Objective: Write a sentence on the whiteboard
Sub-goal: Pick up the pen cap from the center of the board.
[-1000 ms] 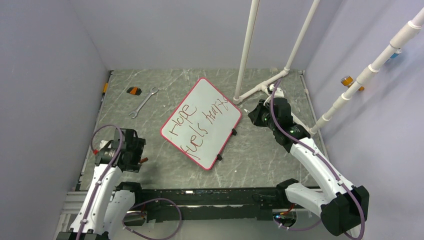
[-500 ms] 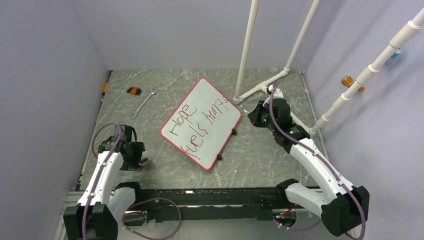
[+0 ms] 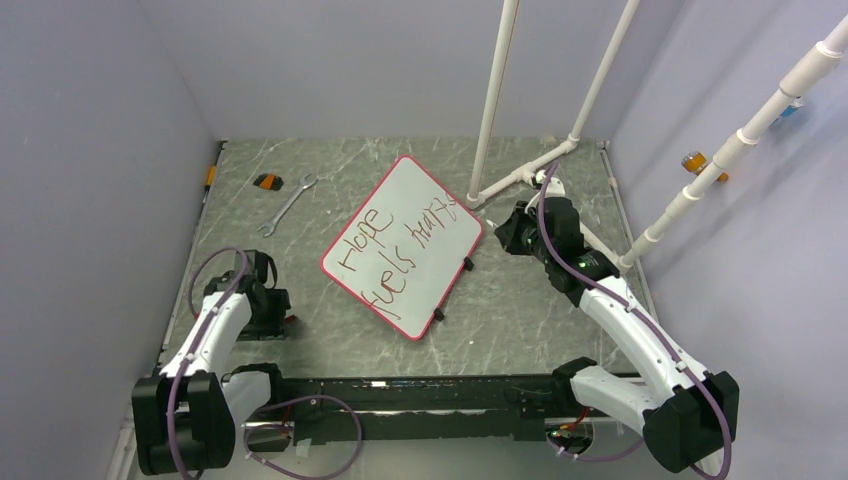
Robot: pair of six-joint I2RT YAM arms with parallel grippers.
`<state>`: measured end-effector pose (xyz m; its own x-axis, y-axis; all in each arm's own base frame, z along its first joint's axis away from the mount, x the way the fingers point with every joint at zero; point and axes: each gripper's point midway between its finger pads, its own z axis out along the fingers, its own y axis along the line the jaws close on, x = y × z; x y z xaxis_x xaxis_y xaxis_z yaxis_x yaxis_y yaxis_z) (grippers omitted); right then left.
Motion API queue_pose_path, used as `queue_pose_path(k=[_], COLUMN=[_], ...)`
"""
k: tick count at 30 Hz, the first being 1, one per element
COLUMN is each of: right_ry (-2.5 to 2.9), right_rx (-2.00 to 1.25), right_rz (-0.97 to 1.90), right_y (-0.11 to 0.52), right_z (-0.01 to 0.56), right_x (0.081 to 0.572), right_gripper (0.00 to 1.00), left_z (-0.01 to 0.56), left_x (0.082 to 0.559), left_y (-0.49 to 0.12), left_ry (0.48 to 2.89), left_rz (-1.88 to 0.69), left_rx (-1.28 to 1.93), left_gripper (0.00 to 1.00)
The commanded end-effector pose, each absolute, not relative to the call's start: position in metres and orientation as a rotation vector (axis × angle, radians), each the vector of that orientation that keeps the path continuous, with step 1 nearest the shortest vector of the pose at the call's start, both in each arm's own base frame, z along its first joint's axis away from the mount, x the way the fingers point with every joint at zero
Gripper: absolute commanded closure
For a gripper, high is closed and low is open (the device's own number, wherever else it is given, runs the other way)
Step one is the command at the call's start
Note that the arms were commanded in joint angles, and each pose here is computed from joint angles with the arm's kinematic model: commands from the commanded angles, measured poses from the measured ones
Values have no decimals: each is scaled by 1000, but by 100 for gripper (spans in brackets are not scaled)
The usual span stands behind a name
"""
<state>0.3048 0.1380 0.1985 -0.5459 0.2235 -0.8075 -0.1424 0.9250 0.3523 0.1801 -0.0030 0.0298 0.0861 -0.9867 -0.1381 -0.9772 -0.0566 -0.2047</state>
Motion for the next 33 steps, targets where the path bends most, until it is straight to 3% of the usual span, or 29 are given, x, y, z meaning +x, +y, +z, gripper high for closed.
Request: queue_pose_path(k=[1,9,13,21,23,26,33], right_ry=[2051,2059,2060,2065,2065,2060,2031], right_rx=[51,43,35,32,31,26,-63], right_rz=[456,451,456,446,446,451,555], right_y=[139,140,143,143,143,143,160], right_z=[207,205,204,202,202,205,214], right_x=[311,310,310,309,308,308,302], right_gripper=[100,100,100,100,100,100,100], left_z=[28,18,11,-8,-8,0,31], left_x=[190,190,194,198,203,212,218], left_y=[4,14,15,8,10,12,25], left_ry=[1900,1895,1930,1995,1998,2002,1918], left_rz=[-45,16,30,0,-19,-70,-112], left_rx=[-2151,-2154,-2135,-2119,-2079,-1983,-1830], left_gripper=[39,46,60,73,81,100,100])
